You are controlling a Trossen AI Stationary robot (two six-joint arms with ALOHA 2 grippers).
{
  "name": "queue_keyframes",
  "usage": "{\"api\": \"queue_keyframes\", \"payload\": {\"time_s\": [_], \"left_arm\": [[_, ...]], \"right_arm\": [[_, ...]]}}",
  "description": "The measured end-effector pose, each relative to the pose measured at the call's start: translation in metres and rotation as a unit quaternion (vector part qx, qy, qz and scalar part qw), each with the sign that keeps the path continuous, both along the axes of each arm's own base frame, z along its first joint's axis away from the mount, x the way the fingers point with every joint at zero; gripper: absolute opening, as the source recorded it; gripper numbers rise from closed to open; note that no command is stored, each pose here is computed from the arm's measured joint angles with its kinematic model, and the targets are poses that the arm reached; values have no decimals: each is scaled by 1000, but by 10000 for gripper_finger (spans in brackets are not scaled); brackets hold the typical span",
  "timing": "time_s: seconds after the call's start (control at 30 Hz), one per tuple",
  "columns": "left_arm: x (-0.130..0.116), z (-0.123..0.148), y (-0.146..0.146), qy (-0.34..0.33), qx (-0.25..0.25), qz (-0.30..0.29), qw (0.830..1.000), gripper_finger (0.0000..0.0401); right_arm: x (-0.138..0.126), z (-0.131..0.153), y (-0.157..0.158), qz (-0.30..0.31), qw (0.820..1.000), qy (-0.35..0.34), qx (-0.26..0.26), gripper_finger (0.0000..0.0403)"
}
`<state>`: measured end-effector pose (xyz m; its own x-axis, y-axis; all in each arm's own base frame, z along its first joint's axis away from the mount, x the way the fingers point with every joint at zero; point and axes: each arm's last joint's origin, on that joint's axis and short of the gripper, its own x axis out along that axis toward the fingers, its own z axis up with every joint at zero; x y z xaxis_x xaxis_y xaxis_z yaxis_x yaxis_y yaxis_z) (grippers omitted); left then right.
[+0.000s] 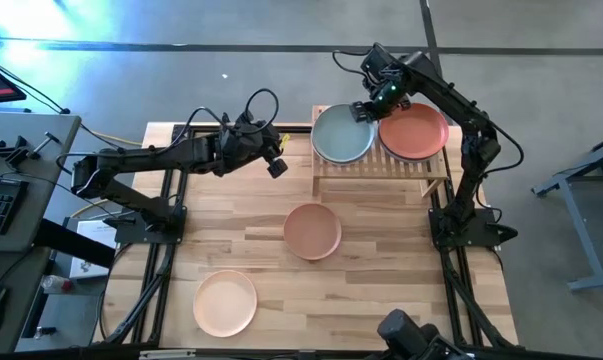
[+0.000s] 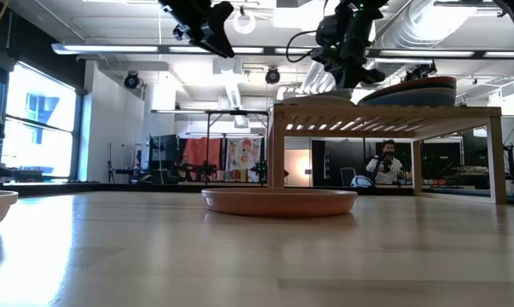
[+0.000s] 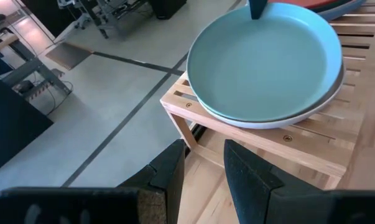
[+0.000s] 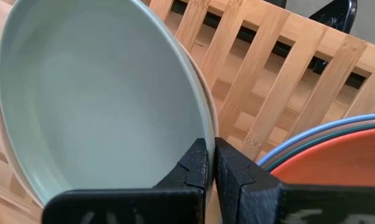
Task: Place and stack plates onto a shelf
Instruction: Stack the gray plate on top of the white plate on the shelf, then stack the brown plate on top of the gray plate on the shelf
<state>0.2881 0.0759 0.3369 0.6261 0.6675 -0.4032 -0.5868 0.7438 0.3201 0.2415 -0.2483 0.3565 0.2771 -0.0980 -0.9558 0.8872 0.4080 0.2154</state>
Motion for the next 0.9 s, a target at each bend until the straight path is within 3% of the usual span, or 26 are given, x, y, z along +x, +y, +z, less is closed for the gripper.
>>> {"api": "queue_keyframes", "payload": {"time_s": [0.5,0.77,0.9], "left_arm": [[0,0,0,0,0,0,1000,102],[0,0,0,0,0,0,1000,102],[0,0,0,0,0,0,1000,101]], "right_arm": [[1,0,0,5,1000,-11,5,4],[0,0,0,5,1000,-1,-3,66],[0,0,0,14,1000,1,-7,77]]}}
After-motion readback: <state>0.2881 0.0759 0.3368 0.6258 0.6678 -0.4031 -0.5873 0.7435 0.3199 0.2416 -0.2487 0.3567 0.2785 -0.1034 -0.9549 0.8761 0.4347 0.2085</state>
